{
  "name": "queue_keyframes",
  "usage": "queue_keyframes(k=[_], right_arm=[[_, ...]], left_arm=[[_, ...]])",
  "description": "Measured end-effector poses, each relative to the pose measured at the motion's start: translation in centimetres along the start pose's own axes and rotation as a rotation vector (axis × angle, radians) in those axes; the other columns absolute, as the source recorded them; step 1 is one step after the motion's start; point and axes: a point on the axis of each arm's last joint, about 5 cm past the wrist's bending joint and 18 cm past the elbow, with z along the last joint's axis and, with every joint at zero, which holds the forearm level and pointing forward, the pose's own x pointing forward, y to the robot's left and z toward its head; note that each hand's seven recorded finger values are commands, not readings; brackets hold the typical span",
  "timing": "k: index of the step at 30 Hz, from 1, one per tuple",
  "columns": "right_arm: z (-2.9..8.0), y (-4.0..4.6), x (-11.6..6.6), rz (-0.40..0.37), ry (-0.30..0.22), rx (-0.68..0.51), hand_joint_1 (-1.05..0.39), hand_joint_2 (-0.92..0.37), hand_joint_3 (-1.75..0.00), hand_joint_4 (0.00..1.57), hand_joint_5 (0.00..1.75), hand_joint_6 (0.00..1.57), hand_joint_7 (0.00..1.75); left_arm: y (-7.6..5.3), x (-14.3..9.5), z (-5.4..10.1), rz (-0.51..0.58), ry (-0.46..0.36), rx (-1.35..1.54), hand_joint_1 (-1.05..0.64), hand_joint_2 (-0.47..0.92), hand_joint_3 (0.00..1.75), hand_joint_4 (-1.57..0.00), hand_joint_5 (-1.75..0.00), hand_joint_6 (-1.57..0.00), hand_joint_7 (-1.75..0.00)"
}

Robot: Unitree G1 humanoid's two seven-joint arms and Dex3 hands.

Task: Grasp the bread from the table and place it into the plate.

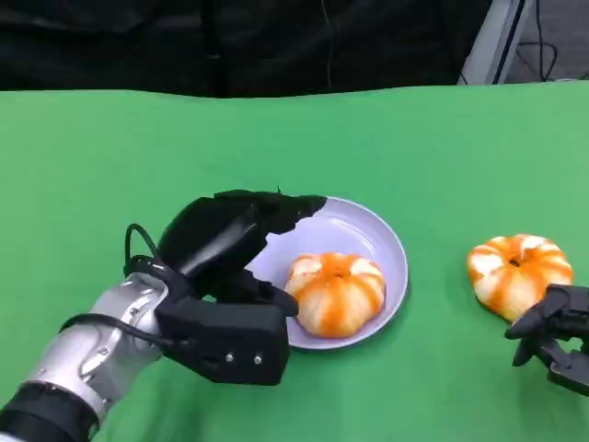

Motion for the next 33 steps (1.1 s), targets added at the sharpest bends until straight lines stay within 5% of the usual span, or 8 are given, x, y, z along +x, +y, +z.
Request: queue_keyframes(k=[22, 33], right_arm=[[-0.1, 0.11, 0.0, 0.000, 0.007, 0.001, 0.07, -0.82, -0.64, 0.87, 1.37, 0.95, 0.94], [-0.2, 0.13, -0.1, 0.000, 0.012, 0.004, 0.07, -0.84, -0.61, 0.87, 1.37, 0.95, 0.93]], left_arm=[[0.1, -5.5, -2.0, 0.244, 0.107, -0.244, -0.79, 0.92, 0.05, -0.52, -0.04, -0.48, -0.03], [-0.4, -7.1, -2.9, 0.370, 0.079, -0.353, -0.71, 0.92, 0.06, -0.63, -0.03, -0.57, -0.03]])
